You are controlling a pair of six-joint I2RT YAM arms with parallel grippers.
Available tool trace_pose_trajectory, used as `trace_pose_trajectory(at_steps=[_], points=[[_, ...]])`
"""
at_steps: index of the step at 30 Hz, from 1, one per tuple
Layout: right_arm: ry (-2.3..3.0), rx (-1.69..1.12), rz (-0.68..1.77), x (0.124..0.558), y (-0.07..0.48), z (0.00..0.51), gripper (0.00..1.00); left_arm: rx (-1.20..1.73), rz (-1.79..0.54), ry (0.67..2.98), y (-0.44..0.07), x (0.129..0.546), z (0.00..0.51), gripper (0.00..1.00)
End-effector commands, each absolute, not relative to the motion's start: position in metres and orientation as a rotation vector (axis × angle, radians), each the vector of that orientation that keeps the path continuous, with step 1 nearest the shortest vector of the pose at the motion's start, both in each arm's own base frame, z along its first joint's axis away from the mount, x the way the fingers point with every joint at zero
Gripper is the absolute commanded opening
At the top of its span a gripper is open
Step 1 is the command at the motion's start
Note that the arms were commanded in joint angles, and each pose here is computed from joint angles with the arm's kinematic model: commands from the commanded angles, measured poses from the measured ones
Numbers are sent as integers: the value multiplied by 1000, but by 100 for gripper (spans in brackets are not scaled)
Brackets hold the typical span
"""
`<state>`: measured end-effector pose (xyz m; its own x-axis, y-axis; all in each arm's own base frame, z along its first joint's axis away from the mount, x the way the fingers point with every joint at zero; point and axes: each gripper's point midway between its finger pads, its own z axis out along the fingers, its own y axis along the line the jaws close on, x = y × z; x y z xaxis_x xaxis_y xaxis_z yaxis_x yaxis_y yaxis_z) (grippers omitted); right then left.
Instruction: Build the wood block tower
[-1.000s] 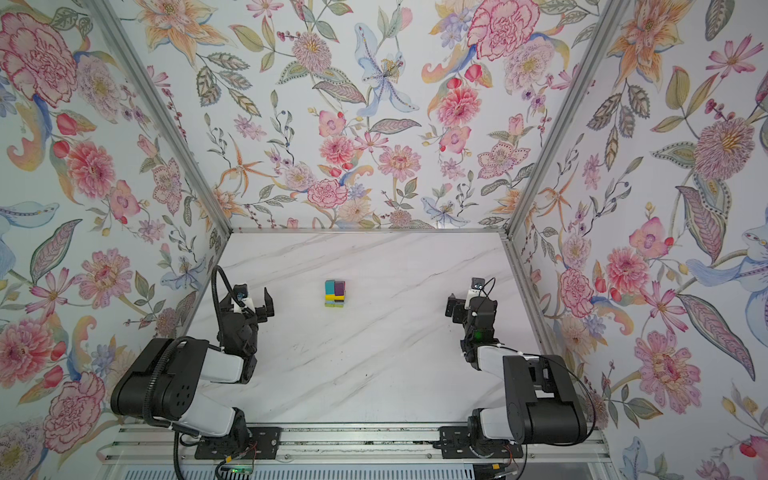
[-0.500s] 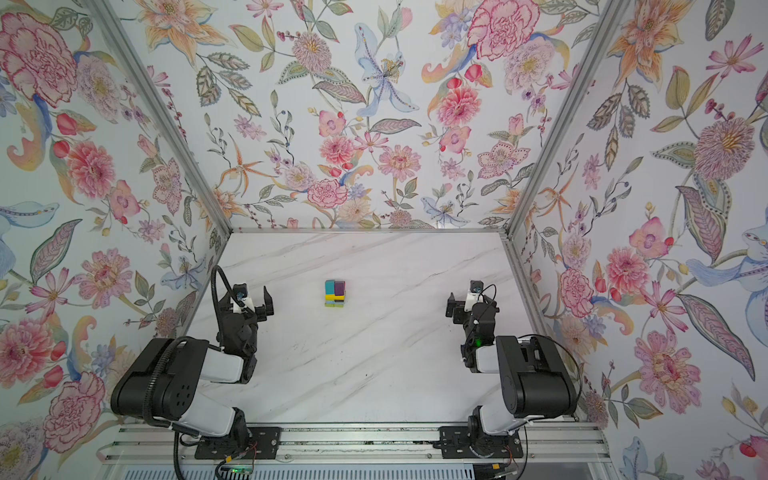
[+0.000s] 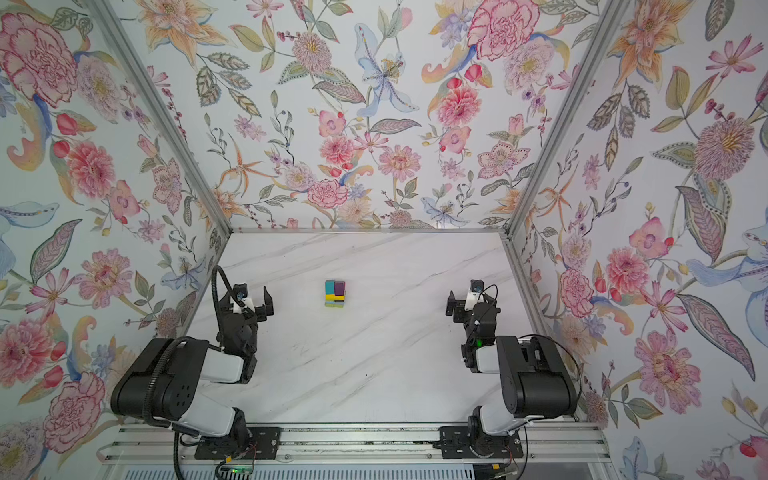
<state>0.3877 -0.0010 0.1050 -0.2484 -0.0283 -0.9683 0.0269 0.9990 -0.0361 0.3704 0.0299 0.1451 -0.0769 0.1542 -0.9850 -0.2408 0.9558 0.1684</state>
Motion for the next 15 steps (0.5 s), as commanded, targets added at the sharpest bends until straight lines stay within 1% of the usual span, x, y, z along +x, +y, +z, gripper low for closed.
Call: trace_pose_trajectory(at_steps=[1,15], points=[[1810,-17,-54,387,1,106,99,-56,331,1604,28,369,146,99],[1811,-16,-50,387,0,106,99,-58,332,1603,28,369,146,99]])
